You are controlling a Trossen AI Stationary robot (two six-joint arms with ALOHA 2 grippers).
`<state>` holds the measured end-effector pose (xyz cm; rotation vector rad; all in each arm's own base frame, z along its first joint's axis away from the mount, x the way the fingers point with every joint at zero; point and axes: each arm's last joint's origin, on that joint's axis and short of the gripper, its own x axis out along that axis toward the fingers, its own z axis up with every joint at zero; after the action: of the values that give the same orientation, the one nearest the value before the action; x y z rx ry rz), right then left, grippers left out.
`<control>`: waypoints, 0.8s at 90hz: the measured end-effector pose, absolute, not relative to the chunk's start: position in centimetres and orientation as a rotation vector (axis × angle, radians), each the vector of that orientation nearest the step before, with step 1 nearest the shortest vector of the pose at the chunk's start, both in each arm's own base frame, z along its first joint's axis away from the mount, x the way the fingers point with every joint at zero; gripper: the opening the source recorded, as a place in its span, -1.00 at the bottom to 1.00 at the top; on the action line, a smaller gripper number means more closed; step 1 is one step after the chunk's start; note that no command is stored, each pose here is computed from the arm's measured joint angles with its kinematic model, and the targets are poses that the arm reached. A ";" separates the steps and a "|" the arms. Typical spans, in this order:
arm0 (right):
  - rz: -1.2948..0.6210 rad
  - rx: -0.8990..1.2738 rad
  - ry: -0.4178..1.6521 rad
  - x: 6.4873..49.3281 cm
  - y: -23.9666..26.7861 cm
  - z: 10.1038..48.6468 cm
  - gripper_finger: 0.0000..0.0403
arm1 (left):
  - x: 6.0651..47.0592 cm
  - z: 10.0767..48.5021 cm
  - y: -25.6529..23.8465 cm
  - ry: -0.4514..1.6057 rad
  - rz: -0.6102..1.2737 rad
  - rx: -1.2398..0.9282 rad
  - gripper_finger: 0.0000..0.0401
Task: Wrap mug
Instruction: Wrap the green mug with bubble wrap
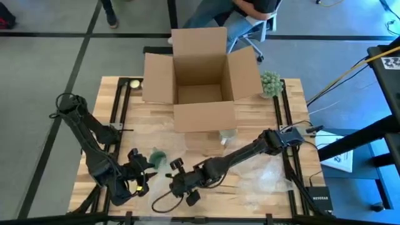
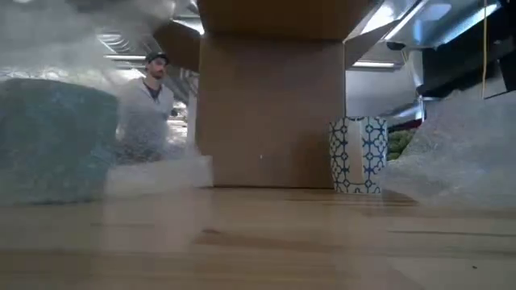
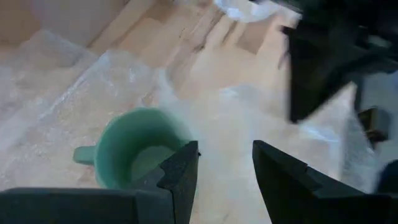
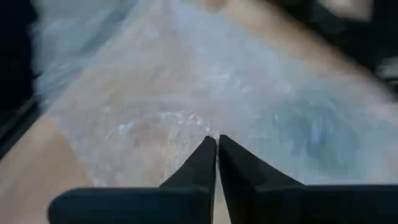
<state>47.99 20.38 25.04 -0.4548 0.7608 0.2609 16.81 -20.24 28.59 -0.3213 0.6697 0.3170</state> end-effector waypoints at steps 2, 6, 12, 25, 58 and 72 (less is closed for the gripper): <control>0.238 -0.454 0.750 48.2 20.0 25.5 -0.99 | 16.8 28.9 -20.3 0.665 0.309 -0.323 -0.32; 0.203 -0.454 0.735 48.4 19.4 26.2 -1.00 | 16.8 29.5 -20.3 0.659 0.292 -0.313 -0.32; 0.141 -0.438 0.719 48.9 18.3 26.9 -1.00 | 16.8 30.4 -20.1 0.645 0.278 -0.291 -0.32; 0.001 -0.363 0.686 50.1 15.5 27.5 -1.00 | 16.4 31.3 -19.5 0.634 0.284 -0.272 -0.32; -0.195 -0.181 0.719 51.6 10.2 25.6 -1.00 | 15.7 30.9 -18.5 0.662 0.382 -0.300 -0.32; -0.213 -0.153 0.760 51.4 10.1 24.2 -1.00 | 15.7 29.7 -18.4 0.671 0.402 -0.292 -0.32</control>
<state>51.41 10.07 24.23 -0.1525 0.7601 -0.2129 15.72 -18.39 29.73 -0.2923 0.6710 0.4021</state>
